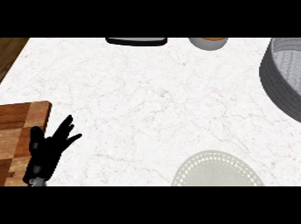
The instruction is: Pick the pear from the placemat and place it in the basket
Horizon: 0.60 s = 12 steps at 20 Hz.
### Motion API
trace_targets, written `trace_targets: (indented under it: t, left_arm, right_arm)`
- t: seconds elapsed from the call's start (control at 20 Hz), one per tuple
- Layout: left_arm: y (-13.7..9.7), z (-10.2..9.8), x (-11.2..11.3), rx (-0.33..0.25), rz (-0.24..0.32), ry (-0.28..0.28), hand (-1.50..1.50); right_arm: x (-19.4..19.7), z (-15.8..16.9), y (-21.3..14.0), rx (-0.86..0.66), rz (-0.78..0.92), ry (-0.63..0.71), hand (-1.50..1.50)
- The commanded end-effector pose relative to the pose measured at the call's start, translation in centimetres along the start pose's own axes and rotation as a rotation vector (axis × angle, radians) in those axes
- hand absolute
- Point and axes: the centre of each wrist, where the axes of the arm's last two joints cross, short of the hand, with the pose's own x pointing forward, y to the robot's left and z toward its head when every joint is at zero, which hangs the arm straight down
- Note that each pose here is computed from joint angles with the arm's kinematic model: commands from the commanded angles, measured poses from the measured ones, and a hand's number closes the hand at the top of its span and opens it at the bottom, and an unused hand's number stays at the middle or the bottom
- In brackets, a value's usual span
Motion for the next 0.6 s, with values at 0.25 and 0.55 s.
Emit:
trace_targets:
  t: [0.25, 0.55]
  left_arm:
    - [0.3, -0.5, -1.8, -0.003, -0.012, 0.064, 0.00]
    - [-0.1, -0.5, -1.4, -0.015, -0.003, 0.070, 0.00]
  right_arm:
    - [-0.3, 1.4, -2.4, -0.039, 0.023, -0.069, -1.50]
    - [-0.5, 2.0, -3.4, -0.131, -0.104, -0.030, -1.50]
